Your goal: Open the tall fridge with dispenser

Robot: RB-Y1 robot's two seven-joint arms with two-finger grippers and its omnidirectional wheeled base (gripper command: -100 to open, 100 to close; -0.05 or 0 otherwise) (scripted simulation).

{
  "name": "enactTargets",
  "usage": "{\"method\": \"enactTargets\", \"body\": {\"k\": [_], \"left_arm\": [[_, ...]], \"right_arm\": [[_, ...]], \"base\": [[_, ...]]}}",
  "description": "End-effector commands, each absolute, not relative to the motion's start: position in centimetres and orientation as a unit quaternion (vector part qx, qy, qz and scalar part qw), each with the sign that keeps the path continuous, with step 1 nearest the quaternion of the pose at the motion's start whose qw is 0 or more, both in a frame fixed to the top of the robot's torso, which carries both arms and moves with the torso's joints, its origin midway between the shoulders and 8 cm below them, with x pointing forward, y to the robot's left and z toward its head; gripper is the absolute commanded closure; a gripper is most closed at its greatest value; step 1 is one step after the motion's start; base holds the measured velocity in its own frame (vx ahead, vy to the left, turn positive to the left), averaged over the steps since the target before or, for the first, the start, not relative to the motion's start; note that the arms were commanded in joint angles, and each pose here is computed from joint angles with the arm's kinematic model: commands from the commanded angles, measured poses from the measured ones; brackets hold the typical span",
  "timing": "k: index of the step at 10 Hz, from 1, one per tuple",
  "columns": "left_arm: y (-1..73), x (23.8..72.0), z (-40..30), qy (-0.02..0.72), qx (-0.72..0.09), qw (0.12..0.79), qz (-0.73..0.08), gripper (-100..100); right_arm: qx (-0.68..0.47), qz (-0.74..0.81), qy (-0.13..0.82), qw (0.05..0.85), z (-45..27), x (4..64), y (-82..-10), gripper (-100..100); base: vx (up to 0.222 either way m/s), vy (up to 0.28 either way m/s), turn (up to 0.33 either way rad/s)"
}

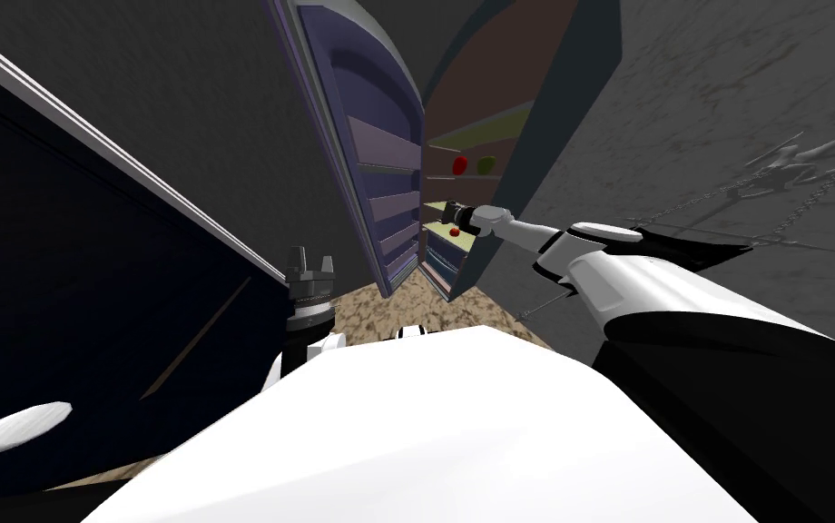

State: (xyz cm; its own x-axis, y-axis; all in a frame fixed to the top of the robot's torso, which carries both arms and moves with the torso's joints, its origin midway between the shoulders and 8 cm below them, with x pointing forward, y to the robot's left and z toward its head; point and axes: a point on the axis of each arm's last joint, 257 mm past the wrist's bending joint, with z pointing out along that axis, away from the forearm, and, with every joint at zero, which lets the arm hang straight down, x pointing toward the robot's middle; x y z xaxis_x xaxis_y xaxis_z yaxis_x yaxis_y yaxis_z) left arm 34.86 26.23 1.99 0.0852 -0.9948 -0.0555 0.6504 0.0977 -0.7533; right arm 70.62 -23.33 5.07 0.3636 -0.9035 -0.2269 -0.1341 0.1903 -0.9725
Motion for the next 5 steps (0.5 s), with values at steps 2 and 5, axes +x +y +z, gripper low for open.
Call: {"method": "enactTargets", "body": {"k": [2,5], "left_arm": [[26.2,34.9,2.0,0.299,-0.288,0.678,-0.607,0],[26.2,34.9,2.0,0.299,-0.288,0.678,-0.607,0]], "right_arm": [[-0.561,-0.374,0.439,0.594,7.8,71.4,-25.6,-100],[-0.562,-0.396,0.429,0.586,8.9,71.6,-26.7,-100]], "base": [[-0.047,0.000,-0.012],[-0.051,-0.001,-0.016]]}}
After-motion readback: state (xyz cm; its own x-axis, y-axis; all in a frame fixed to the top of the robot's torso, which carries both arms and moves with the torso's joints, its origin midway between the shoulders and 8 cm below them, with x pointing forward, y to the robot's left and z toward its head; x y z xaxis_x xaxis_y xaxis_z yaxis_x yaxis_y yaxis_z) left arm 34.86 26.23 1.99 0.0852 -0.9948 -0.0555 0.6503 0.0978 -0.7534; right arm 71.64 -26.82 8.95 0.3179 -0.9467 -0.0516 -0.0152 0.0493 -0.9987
